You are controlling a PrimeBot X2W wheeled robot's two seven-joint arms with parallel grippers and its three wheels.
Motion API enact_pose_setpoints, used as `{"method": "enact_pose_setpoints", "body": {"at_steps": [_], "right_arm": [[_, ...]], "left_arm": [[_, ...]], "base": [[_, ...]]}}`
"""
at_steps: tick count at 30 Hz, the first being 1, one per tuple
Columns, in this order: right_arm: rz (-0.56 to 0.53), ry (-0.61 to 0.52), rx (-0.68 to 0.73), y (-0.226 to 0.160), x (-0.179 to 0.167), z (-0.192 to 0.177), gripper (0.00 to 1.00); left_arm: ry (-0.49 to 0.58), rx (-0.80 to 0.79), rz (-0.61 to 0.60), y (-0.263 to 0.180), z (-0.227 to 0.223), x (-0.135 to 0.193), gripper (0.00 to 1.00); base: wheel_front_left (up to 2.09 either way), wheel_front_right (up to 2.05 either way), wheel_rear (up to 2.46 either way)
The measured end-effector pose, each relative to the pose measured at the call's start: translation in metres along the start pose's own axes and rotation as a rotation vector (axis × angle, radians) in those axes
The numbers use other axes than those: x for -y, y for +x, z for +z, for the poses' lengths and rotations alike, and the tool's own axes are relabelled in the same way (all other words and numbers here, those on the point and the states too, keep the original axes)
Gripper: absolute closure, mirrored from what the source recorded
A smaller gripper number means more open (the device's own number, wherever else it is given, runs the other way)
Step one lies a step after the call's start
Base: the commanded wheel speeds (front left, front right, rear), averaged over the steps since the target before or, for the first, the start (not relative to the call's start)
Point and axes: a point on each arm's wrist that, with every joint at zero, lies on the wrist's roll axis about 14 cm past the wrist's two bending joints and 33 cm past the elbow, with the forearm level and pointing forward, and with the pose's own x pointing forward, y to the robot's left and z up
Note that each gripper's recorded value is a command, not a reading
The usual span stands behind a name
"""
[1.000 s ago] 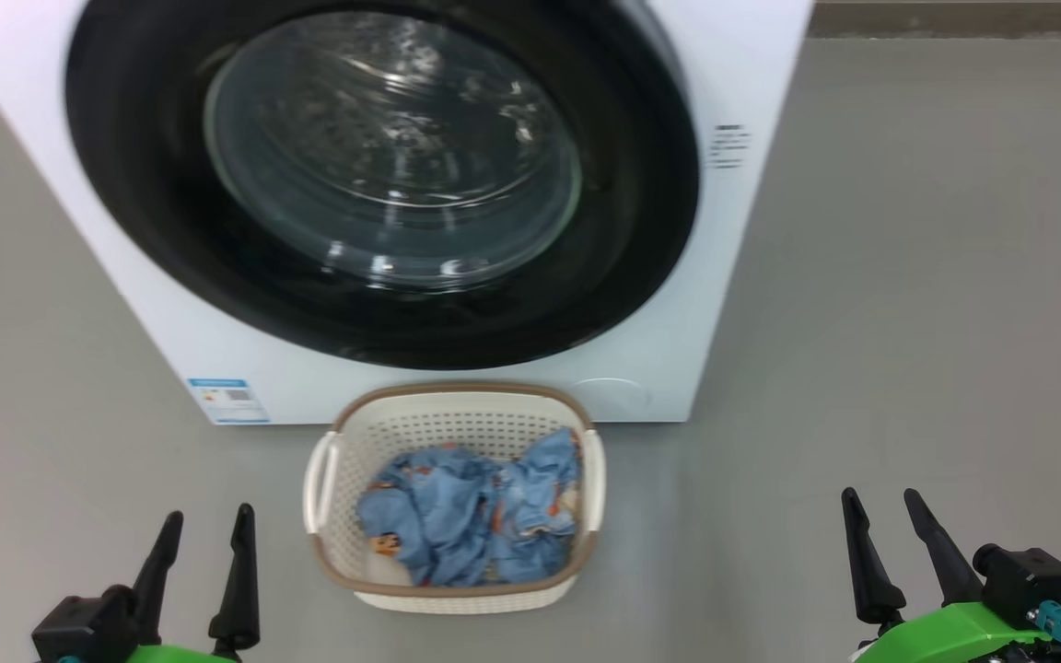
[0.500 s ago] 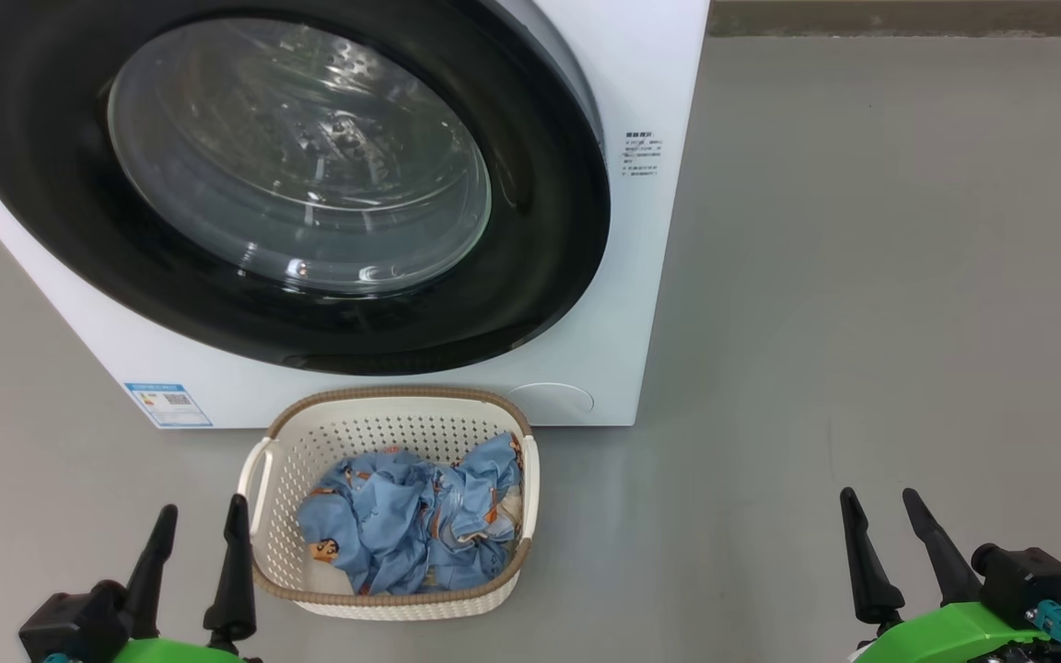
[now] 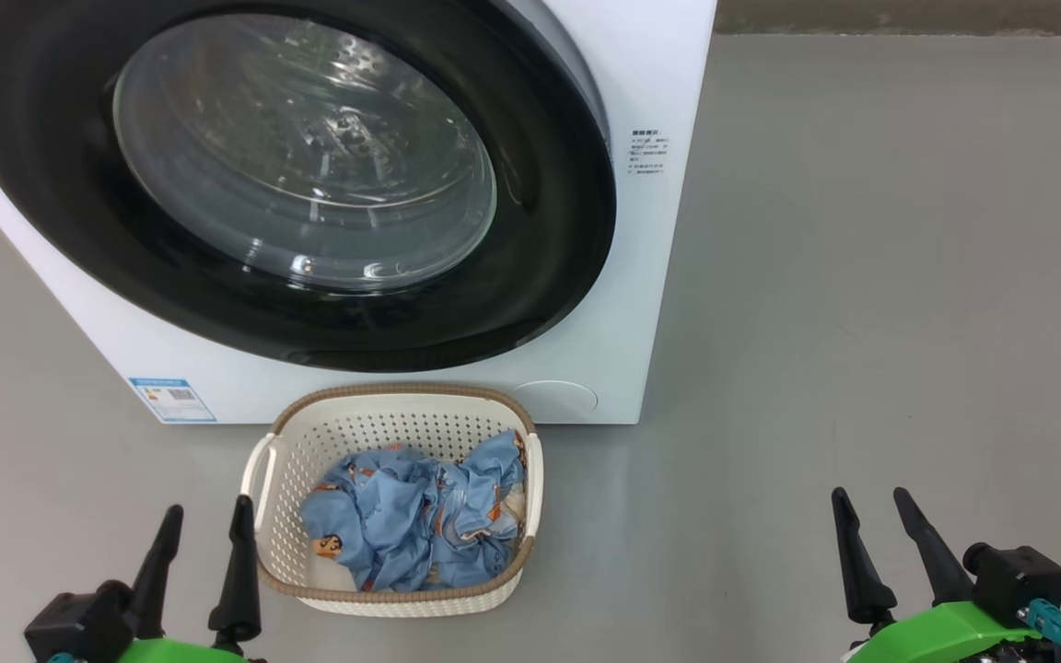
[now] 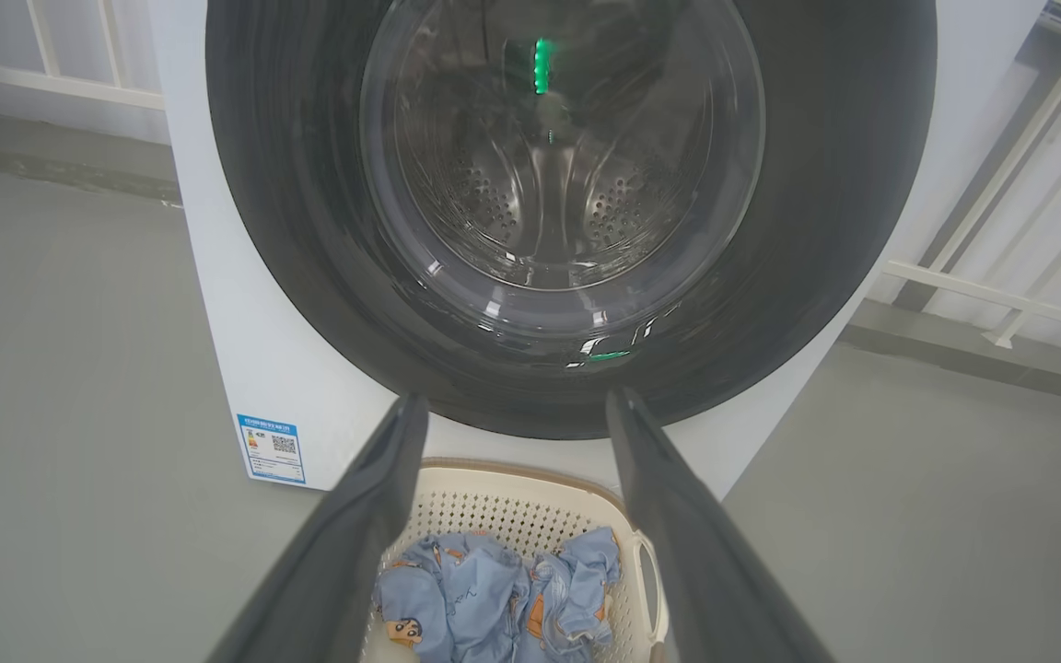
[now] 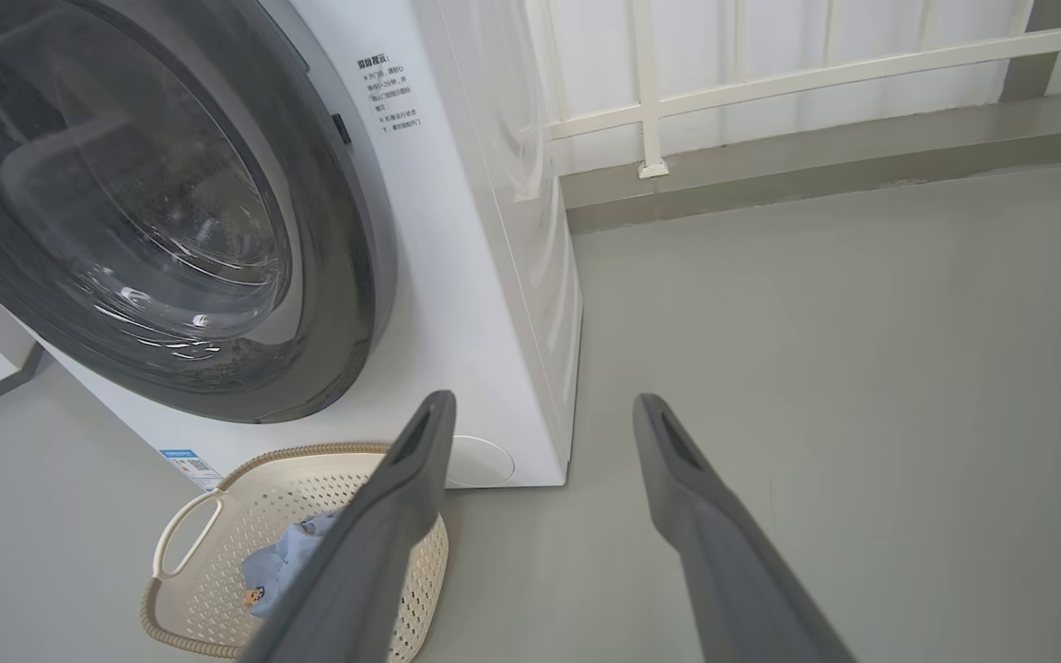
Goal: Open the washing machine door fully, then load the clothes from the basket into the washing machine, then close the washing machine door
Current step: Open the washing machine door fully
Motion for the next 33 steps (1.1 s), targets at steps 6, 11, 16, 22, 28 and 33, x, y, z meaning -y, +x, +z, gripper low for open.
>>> {"method": "enact_pose_setpoints", "body": {"at_steps": [6,11,16,22,28,33], "right_arm": [[0.032,0.018,0.036,0.008,-0.011,0.011,1.00],[0.039,0.130,0.116,0.024,-0.017,0.036,1.00],[0.072,0.249,0.233,0.049,-0.028,0.077,1.00],[0.122,0.430,0.365,0.078,-0.039,0.125,1.00],[0.196,0.540,0.446,0.106,-0.056,0.164,1.00],[0.271,0.637,0.417,0.134,-0.075,0.172,1.00]], "left_arm": [[-0.004,-0.006,-0.008,0.000,-0.002,0.004,0.00],[-0.003,-0.021,-0.013,0.001,-0.007,0.004,0.00],[0.000,-0.032,-0.021,0.006,-0.010,0.005,0.00],[-0.007,-0.033,-0.039,0.017,-0.012,0.010,0.00],[-0.010,-0.027,-0.035,0.025,-0.010,0.006,0.00],[-0.020,-0.025,-0.023,0.030,-0.010,0.003,0.00]], "base": [[0.00,0.00,0.00],[0.00,0.00,0.00],[0.00,0.00,0.00],[0.00,0.00,0.00],[0.00,0.00,0.00],[0.00,0.00,0.00]]}}
